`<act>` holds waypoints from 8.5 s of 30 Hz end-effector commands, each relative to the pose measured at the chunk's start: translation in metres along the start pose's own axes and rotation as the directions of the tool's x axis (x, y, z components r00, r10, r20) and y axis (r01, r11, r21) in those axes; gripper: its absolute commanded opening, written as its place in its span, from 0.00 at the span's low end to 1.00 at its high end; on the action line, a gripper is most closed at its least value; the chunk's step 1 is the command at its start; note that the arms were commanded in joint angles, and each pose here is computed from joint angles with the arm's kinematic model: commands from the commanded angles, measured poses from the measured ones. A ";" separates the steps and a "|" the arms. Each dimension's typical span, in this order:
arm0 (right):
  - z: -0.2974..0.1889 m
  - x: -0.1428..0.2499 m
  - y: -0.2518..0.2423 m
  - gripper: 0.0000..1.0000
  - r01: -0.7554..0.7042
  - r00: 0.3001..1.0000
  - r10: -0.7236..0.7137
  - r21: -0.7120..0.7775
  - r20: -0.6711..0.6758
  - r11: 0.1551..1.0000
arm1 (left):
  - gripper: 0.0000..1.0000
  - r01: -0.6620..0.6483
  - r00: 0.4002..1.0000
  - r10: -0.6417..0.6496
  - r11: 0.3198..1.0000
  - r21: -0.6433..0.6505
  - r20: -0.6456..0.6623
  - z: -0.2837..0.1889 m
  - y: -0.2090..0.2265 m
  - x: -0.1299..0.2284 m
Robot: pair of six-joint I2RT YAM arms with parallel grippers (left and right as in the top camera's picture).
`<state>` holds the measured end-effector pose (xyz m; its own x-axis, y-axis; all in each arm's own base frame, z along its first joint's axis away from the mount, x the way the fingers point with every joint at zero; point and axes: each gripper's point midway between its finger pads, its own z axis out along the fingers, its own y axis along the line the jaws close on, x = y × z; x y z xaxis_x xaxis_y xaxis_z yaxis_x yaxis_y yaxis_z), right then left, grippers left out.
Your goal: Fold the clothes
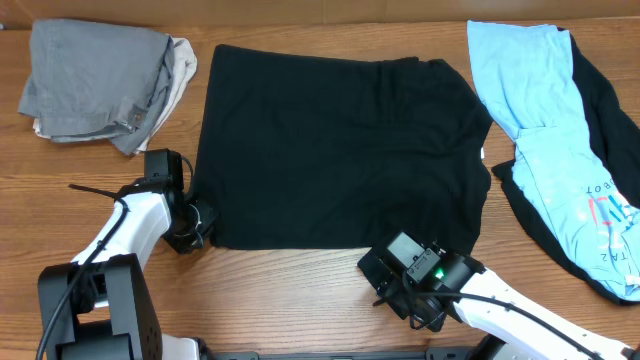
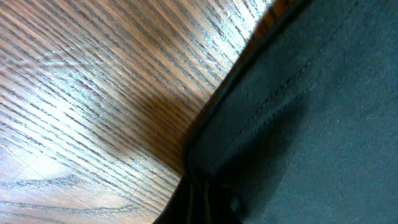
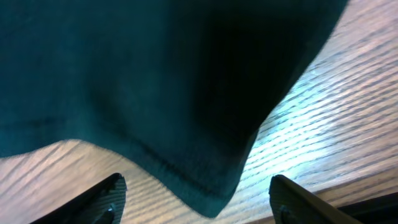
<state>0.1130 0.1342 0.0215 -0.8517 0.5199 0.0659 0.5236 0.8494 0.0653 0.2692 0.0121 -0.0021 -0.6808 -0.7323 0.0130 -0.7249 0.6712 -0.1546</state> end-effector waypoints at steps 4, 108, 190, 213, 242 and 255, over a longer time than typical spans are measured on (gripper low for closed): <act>0.013 -0.002 -0.003 0.72 -0.058 0.998 0.058 0.053 0.005 0.997 | 0.04 -0.022 1.000 0.022 1.000 -0.004 0.007 0.000 -0.003 -0.004; -0.062 -0.214 0.012 0.04 0.072 0.984 -0.067 -0.024 0.166 0.997 | 0.04 -0.372 0.883 0.407 0.910 -0.183 0.233 -0.058 -0.108 -0.098; -0.162 -0.101 -0.005 0.88 0.096 0.973 -0.029 -0.288 0.228 0.953 | 0.90 -0.391 0.844 0.449 0.889 -0.237 0.293 -0.289 -0.077 -0.036; -0.138 -0.107 0.001 0.88 0.113 0.976 -0.053 -0.283 0.212 0.953 | 0.81 -0.489 0.840 0.526 0.840 -0.234 0.132 -0.074 -0.046 -0.024; -0.109 -0.123 0.006 0.88 0.109 0.986 -0.081 -0.204 0.143 0.973 | 0.73 -0.418 0.838 0.471 0.879 -0.232 0.274 -0.003 -0.068 -0.068; -0.109 -0.125 0.006 0.88 0.110 0.985 -0.080 -0.199 0.151 0.974 | 0.29 -0.361 0.863 0.418 0.903 -0.234 0.282 0.002 -0.054 -0.085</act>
<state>0.2237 0.0659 0.1222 -0.8831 0.4632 -0.0750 0.4276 0.8603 0.2777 0.3727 0.0247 0.0104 -0.8666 -0.3544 -0.3513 -0.3991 0.9148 0.0615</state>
